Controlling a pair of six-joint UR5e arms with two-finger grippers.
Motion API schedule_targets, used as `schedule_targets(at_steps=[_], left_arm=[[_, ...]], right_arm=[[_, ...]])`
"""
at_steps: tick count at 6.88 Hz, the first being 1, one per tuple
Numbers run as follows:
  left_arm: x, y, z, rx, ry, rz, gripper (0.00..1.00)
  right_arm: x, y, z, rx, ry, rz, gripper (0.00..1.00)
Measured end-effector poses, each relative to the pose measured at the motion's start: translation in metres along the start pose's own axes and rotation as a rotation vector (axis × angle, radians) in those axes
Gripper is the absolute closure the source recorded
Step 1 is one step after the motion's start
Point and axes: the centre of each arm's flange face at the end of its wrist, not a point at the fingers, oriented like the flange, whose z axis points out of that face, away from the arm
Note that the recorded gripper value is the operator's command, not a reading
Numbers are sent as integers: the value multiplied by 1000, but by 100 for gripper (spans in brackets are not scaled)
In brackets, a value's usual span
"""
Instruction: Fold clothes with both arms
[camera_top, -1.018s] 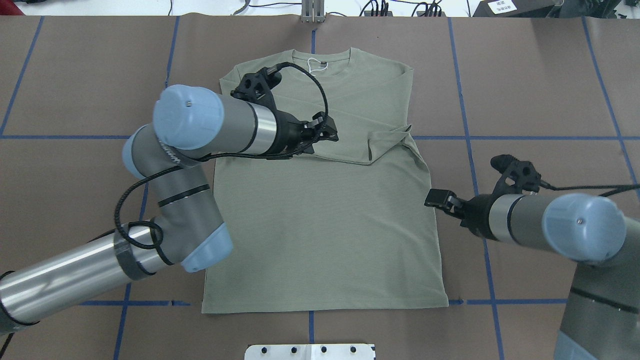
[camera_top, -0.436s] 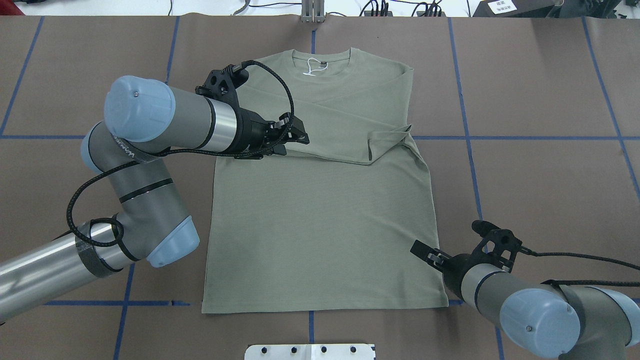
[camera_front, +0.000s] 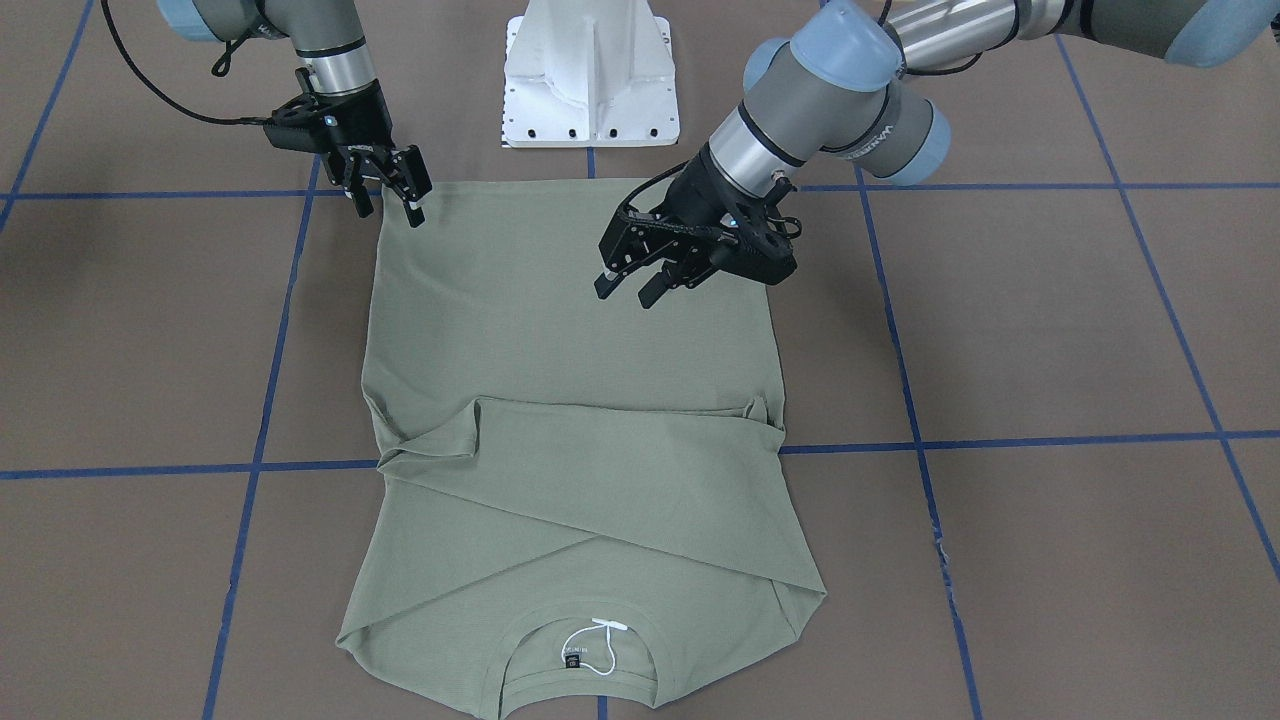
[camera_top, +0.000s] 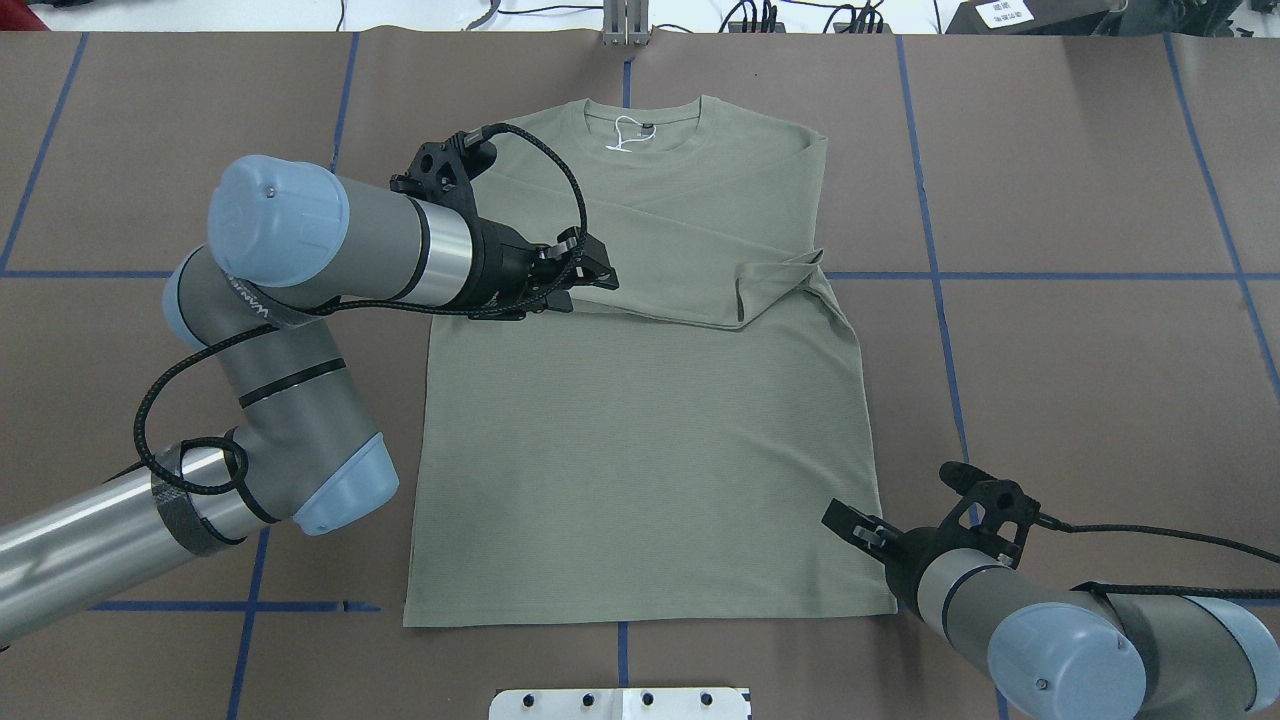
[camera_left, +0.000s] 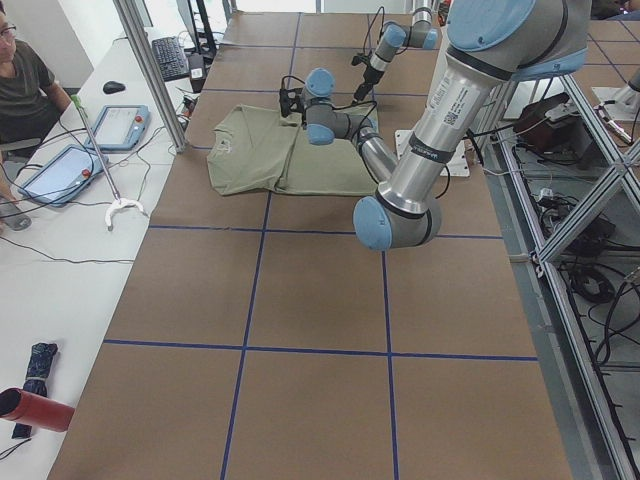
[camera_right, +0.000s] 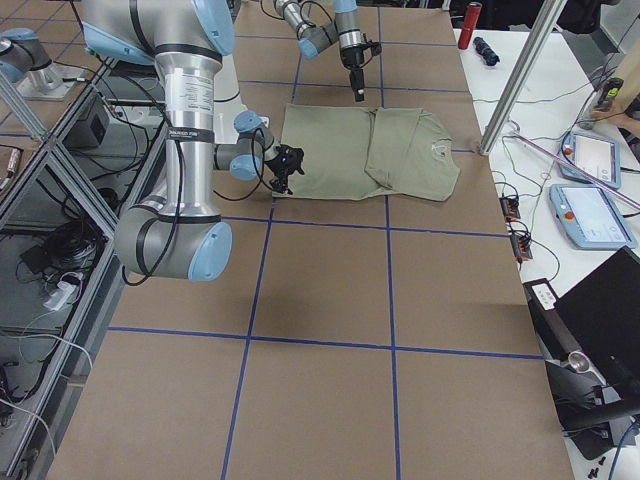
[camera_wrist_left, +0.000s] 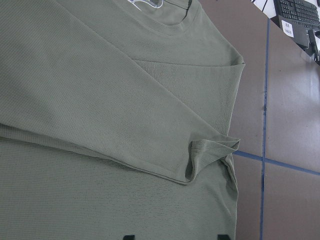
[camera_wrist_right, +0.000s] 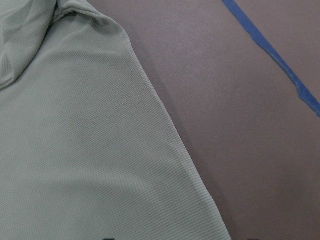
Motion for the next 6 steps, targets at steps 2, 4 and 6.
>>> schedule_targets(at_steps=[2,4,6], left_arm=[[-1,0,0,0,-1,-2,35],[-2,0,0,0,-2,-5,35],[-4,0,2,0,-6,-7,35]], right_arm=[[4,15,-1,-22,8,5,15],[11,22,0,-38,22,6,16],[18,24,-2,-50,35,9,17]])
